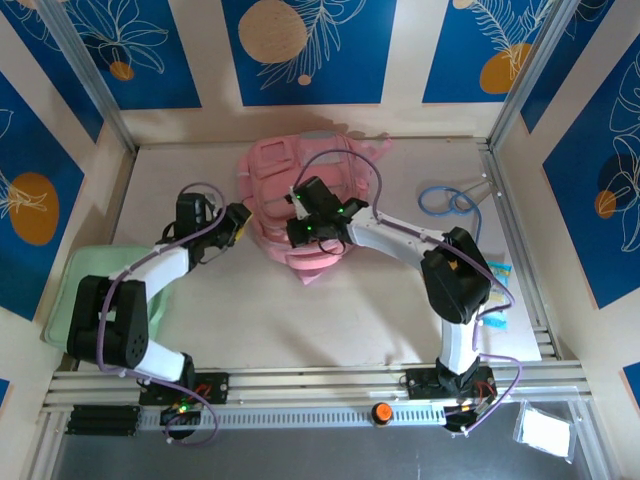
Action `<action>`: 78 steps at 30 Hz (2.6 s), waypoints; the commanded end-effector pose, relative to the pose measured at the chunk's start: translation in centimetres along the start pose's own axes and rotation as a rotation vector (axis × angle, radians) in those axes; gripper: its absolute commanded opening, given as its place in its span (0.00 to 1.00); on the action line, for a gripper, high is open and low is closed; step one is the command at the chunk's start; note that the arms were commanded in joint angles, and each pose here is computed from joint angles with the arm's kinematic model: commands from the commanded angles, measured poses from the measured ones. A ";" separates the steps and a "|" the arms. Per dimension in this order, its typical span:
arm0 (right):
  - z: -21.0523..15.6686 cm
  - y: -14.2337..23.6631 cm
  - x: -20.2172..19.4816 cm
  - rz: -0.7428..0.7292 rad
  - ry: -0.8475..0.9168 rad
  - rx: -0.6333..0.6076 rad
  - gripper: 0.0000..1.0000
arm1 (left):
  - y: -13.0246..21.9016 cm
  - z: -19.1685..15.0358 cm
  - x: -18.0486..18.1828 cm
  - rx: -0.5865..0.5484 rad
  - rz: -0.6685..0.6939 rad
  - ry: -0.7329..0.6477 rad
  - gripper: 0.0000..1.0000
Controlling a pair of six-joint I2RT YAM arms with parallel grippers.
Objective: Pack books, pencil case, and school supplies into a backpack
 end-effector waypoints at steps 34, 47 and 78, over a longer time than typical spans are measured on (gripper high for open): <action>-1.8 -1.0 -0.4 -0.309 0.118 -0.039 0.00 | -5.4 -1.3 -2.5 0.078 -0.049 0.151 0.00; -3.4 2.6 -8.0 -0.499 0.001 -0.047 0.00 | -4.3 -0.9 -2.8 0.073 -0.014 0.065 0.00; 2.7 7.3 -16.9 -0.337 0.294 -0.106 0.07 | 0.1 0.7 0.2 0.169 0.215 -0.224 0.00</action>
Point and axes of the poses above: each hand's point on the last joint's axis, 136 mm out from that joint toward the fingers, its own y axis back along the fingers, its own x axis along the line the jaws close on, z = x × y, the point moved 5 cm from there along y, back along the fingers, and after that the axes turned 1 degree about y, right-handed, at the moved point
